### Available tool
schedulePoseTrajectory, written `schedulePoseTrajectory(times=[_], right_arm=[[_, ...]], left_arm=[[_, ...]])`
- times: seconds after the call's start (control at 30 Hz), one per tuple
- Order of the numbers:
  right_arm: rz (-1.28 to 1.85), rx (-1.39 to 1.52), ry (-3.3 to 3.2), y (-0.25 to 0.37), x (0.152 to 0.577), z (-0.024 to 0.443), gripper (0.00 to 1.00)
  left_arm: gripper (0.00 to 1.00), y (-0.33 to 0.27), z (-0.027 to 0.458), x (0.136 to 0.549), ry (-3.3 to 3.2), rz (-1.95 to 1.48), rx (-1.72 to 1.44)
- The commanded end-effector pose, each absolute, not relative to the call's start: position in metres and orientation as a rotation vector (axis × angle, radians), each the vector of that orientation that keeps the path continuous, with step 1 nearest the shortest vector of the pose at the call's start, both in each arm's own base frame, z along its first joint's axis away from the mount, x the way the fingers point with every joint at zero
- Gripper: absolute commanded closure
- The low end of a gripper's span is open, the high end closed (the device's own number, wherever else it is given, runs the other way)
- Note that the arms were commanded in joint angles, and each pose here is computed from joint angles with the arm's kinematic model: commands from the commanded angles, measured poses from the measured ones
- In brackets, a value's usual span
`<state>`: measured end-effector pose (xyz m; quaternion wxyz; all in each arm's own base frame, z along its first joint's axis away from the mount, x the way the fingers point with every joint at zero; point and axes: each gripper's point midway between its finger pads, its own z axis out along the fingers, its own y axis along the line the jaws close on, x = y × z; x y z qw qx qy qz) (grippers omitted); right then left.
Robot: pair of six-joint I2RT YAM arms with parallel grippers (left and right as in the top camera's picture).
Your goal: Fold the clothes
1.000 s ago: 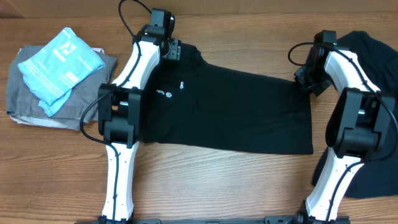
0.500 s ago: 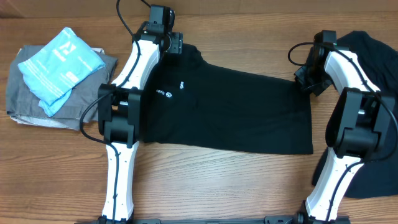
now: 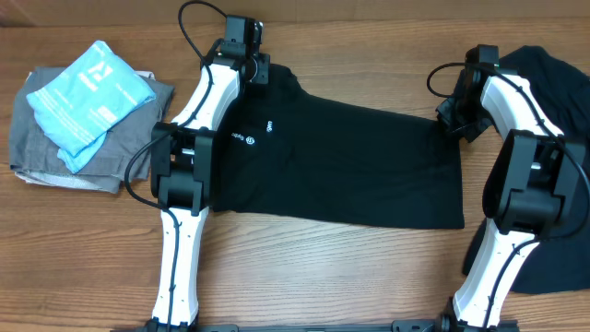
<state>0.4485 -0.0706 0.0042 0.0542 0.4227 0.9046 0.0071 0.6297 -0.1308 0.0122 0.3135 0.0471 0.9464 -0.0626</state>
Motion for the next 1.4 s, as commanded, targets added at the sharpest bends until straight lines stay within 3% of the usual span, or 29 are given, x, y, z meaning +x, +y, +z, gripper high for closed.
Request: schedulePoseTrajectory(times=[0.0, 0.1, 0.2, 0.33, 0.67, 0.97, 1.1, 1.37], right_arm=[[0.007, 1.306, 2.821, -0.065, 0.437, -0.026, 0.83], [0.008, 1.305, 2.818, -0.065, 0.437, -0.025, 0.83], [0.023, 1.295, 2.807, -0.065, 0.441, -0.025, 0.96], [0.19, 1.073, 2.84, -0.051, 0.464, -0.012, 0.96], [0.262, 1.044, 2.811, -0.053, 0.468, 0.048, 0.96], [0.266, 0.968, 2.948, -0.049, 0.438, 0.053, 0.96], [0.477, 0.872, 2.98, -0.037, 0.431, 0.066, 0.96], [0.498, 0.837, 2.991, -0.042, 0.415, 0.091, 0.96]], left_arm=[[0.8, -0.136, -0.008, 0.623, 2.541, -0.185, 0.139], [0.85, -0.133, -0.008, 0.619, 2.559, -0.176, 0.148], [0.91, -0.13, 0.004, 0.618, 2.56, -0.159, 0.17], [0.93, -0.122, 0.039, 0.616, 2.54, -0.123, 0.166], [0.94, -0.106, 0.134, 0.572, 2.577, -0.124, 0.15], [0.96, -0.095, 0.144, 0.504, 2.8, -0.099, 0.144], [0.96, -0.099, 0.148, 0.48, 2.877, -0.163, 0.116], [0.96, -0.095, 0.146, 0.452, 2.988, -0.153, 0.095]])
